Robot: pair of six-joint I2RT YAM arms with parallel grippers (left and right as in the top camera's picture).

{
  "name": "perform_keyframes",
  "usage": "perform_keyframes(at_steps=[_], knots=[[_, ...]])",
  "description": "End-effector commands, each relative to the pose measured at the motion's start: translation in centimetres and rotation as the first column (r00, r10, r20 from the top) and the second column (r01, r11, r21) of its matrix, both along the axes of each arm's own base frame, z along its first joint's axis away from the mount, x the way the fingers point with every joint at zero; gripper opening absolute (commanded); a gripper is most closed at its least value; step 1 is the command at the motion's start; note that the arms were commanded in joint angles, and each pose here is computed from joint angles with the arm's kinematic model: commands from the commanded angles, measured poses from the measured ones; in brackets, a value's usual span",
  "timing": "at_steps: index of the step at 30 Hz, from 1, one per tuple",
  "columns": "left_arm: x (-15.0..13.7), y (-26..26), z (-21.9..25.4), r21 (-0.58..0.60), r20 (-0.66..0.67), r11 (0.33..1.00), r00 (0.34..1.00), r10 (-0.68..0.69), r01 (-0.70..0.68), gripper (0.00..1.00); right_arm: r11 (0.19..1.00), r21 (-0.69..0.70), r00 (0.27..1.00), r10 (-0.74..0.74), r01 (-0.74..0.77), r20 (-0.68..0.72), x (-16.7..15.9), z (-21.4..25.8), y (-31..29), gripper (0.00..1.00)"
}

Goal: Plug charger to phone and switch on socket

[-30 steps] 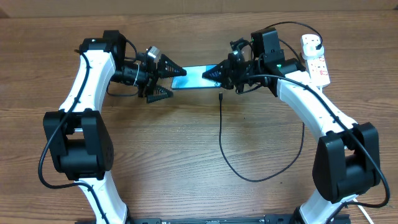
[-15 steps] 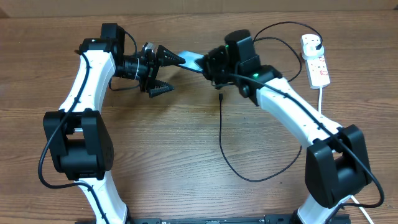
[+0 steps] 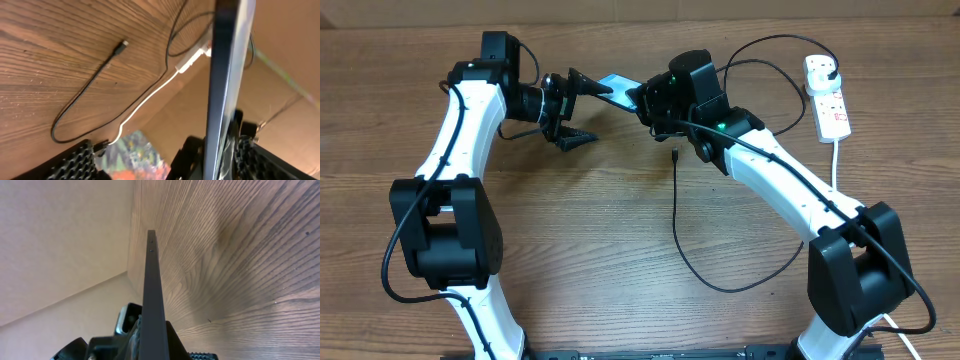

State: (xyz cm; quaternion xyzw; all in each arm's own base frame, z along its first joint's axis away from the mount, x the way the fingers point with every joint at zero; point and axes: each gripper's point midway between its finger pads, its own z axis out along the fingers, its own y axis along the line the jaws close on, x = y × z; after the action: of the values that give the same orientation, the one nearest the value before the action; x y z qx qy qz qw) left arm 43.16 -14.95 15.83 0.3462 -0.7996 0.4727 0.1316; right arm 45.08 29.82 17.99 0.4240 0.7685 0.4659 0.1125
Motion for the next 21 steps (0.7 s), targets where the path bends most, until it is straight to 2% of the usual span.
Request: perform_keyframes(at_steps=[1, 6, 9, 11, 16, 21], knots=[[0.6, -0.3, -0.2, 0.052, -0.083, 0.996, 0.993, 0.081, -0.077, 0.8, 0.999, 0.038, 0.998, 0.004, -0.006, 0.057, -0.7, 3.2, 1.1, 0.04], [0.9, -1.2, -0.2, 0.058, -0.071, 0.995, 0.994, 0.083, -0.078, 0.69, 1.0, 0.022, 0.998, 0.009, -0.01, 0.061, -1.7, 3.1, 2.5, 0.04], [0.9, -1.5, -0.4, 0.077, -0.064, 0.994, 0.995, 0.079, -0.074, 0.57, 1.0, 0.011, 0.998, 0.012, -0.013, 0.062, -2.1, 2.9, 3.1, 0.04], [1.0, -1.4, -0.7, 0.093, -0.062, 0.993, 0.995, 0.083, -0.077, 0.45, 1.0, 0.01, 0.998, 0.02, -0.021, 0.061, -2.4, 2.9, 3.5, 0.04], [1.0, -1.4, -0.7, 0.094, -0.076, 0.992, 0.992, 0.096, -0.089, 0.27, 0.999, -0.006, 0.999, 0.036, -0.035, 0.036, -3.2, 2.3, 3.8, 0.04], [1.2, -0.8, -1.3, 0.139, -0.09, 0.983, 0.987, 0.132, -0.119, 0.26, 0.999, -0.005, 0.998, 0.049, -0.049, 0.025, -3.6, 2.1, 4.1, 0.04]])
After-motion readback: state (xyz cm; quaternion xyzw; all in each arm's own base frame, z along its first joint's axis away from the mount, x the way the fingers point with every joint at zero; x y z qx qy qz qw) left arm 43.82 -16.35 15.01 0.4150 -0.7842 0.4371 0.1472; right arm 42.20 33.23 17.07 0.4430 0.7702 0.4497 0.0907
